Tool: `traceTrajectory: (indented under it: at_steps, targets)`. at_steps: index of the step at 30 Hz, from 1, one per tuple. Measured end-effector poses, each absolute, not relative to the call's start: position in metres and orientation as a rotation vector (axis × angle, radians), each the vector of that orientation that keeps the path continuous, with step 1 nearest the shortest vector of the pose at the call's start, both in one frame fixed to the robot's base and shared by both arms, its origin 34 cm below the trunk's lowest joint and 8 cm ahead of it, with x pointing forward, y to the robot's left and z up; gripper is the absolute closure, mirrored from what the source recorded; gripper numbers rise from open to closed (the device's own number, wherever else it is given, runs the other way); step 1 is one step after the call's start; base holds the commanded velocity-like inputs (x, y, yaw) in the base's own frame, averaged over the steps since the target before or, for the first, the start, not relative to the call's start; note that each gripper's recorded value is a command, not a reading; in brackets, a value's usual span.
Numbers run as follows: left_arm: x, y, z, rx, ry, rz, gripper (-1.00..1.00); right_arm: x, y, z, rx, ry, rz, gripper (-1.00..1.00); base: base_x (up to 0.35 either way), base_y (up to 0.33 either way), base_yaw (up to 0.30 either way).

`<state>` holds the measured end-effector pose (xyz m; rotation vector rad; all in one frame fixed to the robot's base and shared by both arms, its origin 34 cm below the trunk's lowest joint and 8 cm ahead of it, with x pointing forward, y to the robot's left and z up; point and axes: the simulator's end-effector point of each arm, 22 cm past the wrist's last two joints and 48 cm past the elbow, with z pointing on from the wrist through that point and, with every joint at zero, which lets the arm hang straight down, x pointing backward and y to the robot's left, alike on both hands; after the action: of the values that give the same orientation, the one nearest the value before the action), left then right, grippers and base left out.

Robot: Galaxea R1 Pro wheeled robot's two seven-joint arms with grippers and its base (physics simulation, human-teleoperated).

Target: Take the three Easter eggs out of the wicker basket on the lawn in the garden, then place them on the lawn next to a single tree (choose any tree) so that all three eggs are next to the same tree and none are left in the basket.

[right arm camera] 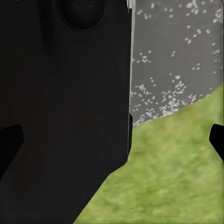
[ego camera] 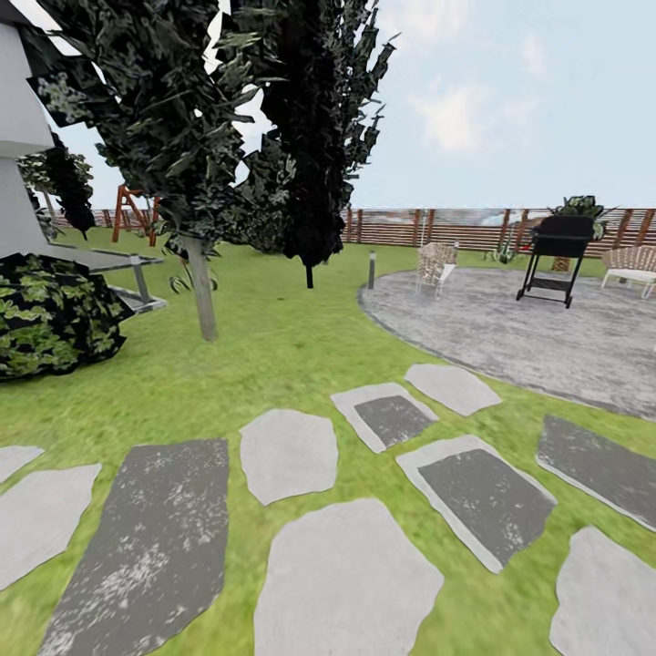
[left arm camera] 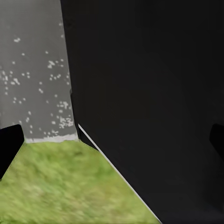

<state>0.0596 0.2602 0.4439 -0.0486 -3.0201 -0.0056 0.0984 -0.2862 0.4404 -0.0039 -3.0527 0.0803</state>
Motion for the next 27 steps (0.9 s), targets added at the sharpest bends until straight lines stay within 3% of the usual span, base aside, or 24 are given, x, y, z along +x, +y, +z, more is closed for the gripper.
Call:
traceTrajectory:
  at_steps: [27]
  targets:
    - [0.0596,0.2602,0.4439,-0.049,-3.02,-0.006,-1.0,0.0981,-0.2862,0.4404,-0.004,-3.052,0.08,-1.0,0.268,0.0,0.0]
